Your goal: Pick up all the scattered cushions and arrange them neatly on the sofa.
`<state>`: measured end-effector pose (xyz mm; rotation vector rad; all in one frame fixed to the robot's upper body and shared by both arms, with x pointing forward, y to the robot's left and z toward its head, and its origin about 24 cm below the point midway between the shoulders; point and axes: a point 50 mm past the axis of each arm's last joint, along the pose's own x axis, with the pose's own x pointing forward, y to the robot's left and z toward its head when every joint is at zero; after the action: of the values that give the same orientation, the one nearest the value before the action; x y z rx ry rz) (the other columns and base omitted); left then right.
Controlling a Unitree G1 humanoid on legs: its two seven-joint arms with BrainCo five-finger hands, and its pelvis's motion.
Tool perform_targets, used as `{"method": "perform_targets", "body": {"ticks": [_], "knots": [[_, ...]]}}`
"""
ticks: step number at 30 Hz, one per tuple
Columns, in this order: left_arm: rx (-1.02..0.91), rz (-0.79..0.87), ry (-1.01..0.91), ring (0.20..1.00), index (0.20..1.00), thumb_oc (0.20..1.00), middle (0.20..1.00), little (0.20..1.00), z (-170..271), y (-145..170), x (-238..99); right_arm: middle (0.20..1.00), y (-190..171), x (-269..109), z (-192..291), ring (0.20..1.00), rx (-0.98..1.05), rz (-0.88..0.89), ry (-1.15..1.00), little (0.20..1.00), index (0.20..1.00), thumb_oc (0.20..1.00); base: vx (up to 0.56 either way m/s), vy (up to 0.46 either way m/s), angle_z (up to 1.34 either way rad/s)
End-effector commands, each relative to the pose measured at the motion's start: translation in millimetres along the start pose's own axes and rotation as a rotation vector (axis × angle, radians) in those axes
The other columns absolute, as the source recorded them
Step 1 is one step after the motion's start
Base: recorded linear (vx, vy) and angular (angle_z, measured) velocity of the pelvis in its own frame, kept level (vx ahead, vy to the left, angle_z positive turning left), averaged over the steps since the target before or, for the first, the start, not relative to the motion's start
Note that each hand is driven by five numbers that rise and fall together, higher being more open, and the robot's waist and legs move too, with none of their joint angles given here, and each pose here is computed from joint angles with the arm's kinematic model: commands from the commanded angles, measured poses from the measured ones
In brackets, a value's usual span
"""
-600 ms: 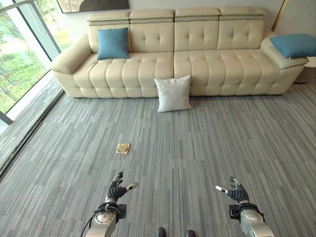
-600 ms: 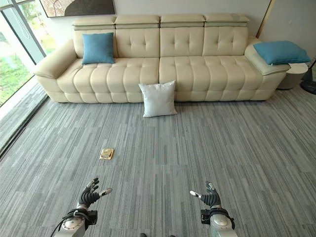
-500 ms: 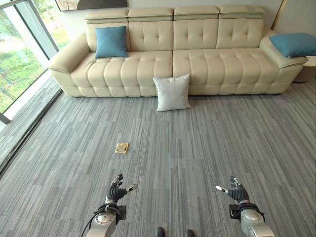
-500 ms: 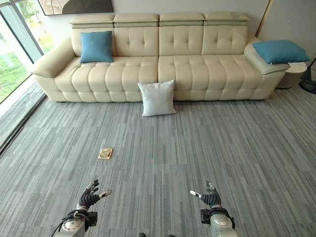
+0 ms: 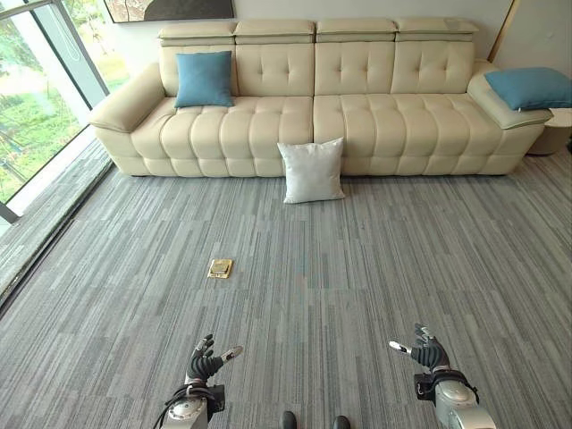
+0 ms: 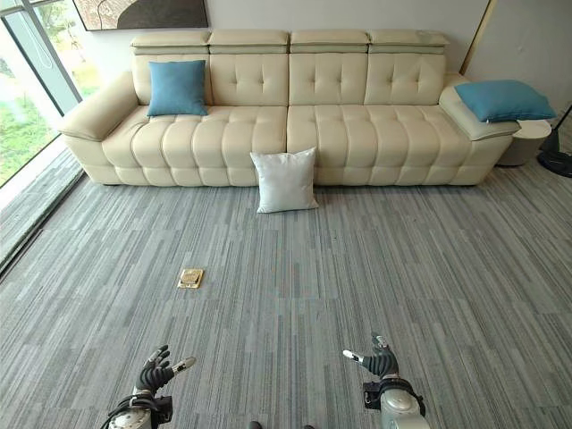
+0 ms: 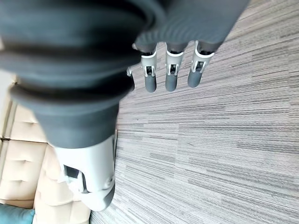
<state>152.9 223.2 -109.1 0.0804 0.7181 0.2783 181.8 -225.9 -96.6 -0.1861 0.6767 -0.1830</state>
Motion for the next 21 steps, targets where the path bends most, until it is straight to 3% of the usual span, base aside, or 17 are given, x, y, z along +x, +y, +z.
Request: {"method": "perform_targets", "body": {"ticks": [1,13,21], "knots": [[-0.023,0.022,-0.049,1.0,1.0,1.0,1.0,1.0,15,9,7,1.0,2,8,20,1.0,-0.015,0.018,-0.067,1.0,1.0,1.0,0.02,0.0,-0.03],[-0.035,0.12,0.178,1.0,1.0,1.0,1.0,1.0,-30,23,6,1.0,24,7,17,1.0,-0.038,0.096,-0.044,1.0,1.0,1.0,0.0,-0.017,-0.02],[-0.025,0.113,0.115,1.0,1.0,1.0,1.0,1.0,-18,21,10,1.0,26,8,18,1.0,-0.063,0.088,-0.049,1.0,1.0,1.0,0.02,-0.001,-0.07]]}}
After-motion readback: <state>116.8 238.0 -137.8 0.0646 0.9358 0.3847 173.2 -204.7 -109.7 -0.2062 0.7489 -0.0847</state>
